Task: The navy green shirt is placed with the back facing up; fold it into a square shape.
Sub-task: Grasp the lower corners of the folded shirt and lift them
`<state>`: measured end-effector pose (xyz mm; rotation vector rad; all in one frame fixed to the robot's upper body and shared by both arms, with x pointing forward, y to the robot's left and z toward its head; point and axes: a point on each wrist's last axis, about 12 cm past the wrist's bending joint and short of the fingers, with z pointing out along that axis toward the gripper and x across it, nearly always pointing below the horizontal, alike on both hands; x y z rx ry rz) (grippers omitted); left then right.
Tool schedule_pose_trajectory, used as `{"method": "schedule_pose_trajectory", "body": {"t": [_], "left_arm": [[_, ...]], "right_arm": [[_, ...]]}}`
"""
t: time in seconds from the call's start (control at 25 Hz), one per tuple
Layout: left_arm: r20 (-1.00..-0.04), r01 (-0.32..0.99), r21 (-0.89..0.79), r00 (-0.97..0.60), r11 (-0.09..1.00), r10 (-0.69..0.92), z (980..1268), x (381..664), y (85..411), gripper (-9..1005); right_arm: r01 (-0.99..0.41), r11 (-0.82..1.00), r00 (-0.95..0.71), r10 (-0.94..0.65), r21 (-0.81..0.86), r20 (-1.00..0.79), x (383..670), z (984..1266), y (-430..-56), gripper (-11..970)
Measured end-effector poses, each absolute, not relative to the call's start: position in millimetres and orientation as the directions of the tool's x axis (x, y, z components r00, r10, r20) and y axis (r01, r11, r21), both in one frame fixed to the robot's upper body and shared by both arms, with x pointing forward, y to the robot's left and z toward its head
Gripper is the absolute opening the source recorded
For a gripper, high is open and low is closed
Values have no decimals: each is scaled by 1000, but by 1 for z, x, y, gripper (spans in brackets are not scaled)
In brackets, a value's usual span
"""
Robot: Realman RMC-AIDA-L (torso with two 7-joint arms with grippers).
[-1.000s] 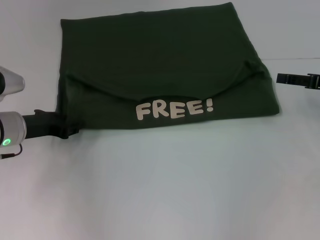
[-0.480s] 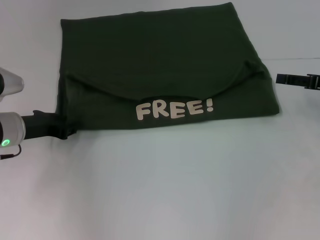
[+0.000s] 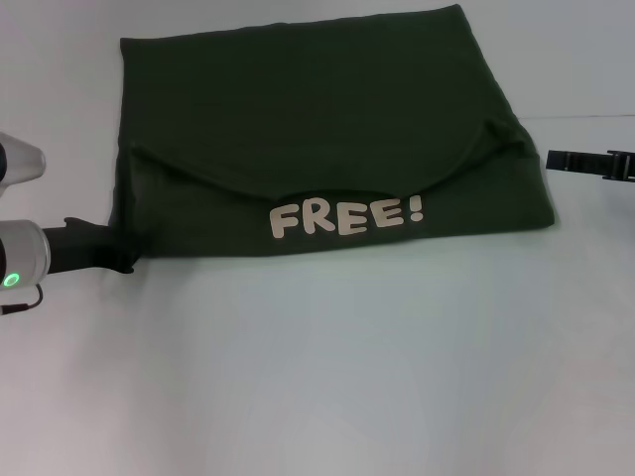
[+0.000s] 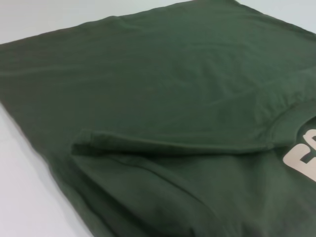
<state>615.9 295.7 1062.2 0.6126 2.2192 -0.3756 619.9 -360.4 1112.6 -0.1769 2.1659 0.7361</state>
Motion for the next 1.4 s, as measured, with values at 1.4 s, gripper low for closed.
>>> {"method": "schedule_pose_trajectory", "body": {"t": [1.4], "left_arm": [[-743,539,-144,-612,830,269,1070,616,297,34]], "right_arm": [[-186,948,-836,-14,258,-549,662,1111,-313,765]]}}
